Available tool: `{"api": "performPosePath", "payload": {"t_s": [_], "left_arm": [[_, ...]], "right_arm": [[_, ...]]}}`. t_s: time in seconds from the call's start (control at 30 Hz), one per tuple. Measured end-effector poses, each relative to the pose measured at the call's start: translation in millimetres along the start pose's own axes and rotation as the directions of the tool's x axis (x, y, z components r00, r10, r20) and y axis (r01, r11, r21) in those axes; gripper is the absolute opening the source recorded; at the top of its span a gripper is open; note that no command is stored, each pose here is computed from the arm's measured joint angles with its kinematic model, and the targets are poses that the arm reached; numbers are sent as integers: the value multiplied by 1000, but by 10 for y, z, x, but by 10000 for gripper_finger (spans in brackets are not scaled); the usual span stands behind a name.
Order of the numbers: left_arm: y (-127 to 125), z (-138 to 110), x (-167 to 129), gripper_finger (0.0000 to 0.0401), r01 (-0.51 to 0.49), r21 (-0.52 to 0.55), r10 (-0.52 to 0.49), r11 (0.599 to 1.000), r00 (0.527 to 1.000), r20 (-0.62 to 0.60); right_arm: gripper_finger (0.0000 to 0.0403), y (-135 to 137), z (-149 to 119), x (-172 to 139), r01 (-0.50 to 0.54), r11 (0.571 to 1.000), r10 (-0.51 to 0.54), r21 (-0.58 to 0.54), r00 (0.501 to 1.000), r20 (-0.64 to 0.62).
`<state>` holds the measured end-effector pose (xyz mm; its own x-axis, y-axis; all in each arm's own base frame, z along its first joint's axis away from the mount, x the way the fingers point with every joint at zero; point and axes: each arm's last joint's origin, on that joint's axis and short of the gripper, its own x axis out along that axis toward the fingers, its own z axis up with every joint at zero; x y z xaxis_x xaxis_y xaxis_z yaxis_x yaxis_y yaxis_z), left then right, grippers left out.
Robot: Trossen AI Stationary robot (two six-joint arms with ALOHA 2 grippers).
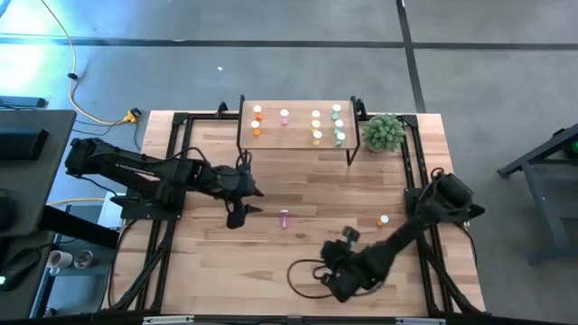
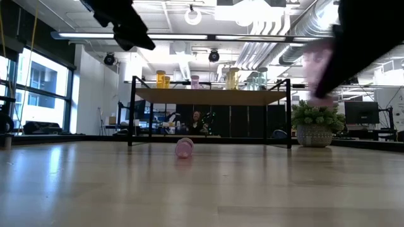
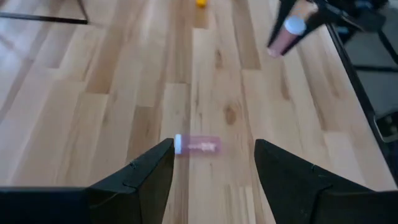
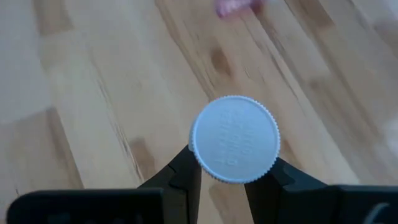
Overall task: Pick and place medicine bottles onto shelf by color
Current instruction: Put the bottom pink pill bottle on the shelf aligned with the other pink pill bottle
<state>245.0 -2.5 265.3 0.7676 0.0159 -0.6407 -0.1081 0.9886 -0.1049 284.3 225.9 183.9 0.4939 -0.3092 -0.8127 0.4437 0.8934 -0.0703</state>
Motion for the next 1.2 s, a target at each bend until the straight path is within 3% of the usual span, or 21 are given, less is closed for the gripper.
{"api": "performPosePath", "payload": {"t_s": [0.23,0.4,0.73,0.93,1.2], "left_arm": [[-144,-28,-7,211,45,156,-44,987,999,-9],[-228,-13,-14,211,70,185,-75,980,997,19],[-270,59,-23,211,53,282,-85,958,991,101],[-210,142,-26,211,3,274,-54,962,983,178],[-54,181,-20,211,-49,234,2,971,980,197]], "right_arm": [[83,-47,454,136,-93,990,93,-110,996,-5],[83,-106,792,171,-148,975,153,-165,988,15],[83,-408,1393,268,-199,966,206,-166,978,28],[83,-650,1663,364,-209,967,216,-146,976,33],[83,-878,1819,484,-202,964,211,-173,977,34]]}}
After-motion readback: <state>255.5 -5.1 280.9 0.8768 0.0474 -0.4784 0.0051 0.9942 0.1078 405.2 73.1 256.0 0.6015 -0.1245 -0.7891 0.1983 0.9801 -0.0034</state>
